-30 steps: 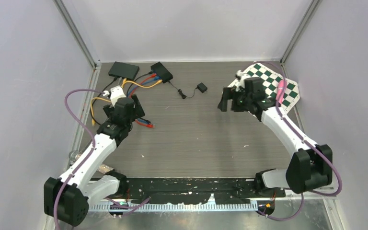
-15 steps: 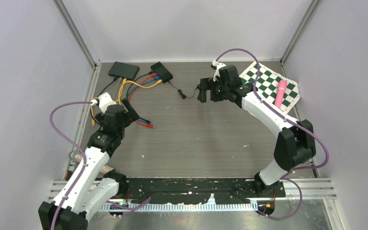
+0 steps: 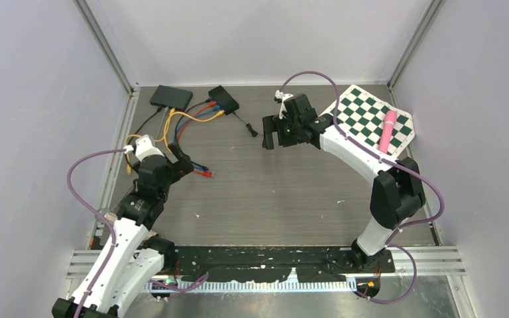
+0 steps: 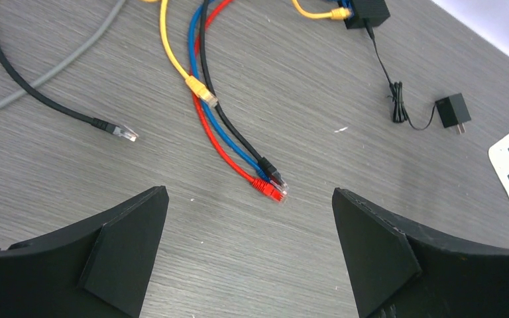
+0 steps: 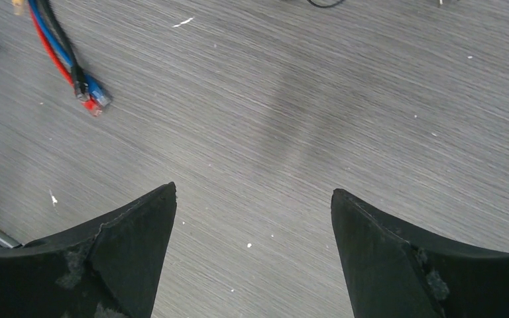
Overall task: Pull the plug from the switch port
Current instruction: Move the switch port to the center of the board.
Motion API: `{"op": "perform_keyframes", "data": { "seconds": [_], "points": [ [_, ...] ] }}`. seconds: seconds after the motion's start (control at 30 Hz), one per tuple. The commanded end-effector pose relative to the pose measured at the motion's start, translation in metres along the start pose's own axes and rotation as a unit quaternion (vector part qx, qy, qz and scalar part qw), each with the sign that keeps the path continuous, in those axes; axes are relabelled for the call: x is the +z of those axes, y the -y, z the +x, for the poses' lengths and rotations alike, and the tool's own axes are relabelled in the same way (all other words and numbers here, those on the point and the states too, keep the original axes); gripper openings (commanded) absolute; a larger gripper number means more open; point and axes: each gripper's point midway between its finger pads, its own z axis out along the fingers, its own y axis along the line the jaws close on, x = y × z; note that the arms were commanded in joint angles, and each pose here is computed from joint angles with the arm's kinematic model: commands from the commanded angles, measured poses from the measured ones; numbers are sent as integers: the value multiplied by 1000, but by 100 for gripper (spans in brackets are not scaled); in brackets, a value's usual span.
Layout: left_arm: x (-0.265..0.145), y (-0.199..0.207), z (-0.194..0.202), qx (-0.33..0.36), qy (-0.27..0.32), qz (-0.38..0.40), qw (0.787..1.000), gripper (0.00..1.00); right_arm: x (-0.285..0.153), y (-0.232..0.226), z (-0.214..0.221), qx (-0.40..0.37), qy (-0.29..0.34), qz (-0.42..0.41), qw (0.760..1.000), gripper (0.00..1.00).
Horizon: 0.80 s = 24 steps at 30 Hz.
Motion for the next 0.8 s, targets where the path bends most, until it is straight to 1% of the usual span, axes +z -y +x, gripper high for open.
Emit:
{"op": "perform_keyframes", "data": {
  "seconds": [0.0,0.13,0.27,0.4,0.47,0.53,0.57,0.6,0.63,0.67,0.73,0.77],
  "points": [
    [2,21,-5,11,1,51,999,99,0,6,-10,-6,6,19,1000,93],
    [5,32,-2,44,-30,67,996,99,1,6,-12,2,11,17,1000,93],
    [13,33,19,71,-95,58,991,99,-2,9,-11,15,18,29,999,94],
    [23,38,38,66,-126,69,987,99,-12,20,-4,13,29,52,998,94],
    [28,39,46,60,-138,70,986,99,-19,34,-6,10,46,91,995,94],
    [33,41,52,56,-147,68,985,99,-28,38,-7,7,56,103,993,94],
    [35,41,55,57,-151,65,985,99,-36,36,-13,6,72,99,992,94],
    [37,42,57,58,-156,64,984,99,-38,37,-10,5,75,98,992,94],
    [40,43,60,61,-162,61,983,99,-48,33,-21,4,104,90,990,96],
    [42,44,63,65,-168,56,982,99,-50,36,-18,4,110,95,989,97],
    [47,46,66,77,-176,47,980,99,-65,36,-27,12,156,97,983,99],
    [49,47,67,85,-180,40,979,99,-74,34,-32,16,189,87,978,98]
  ]
}}
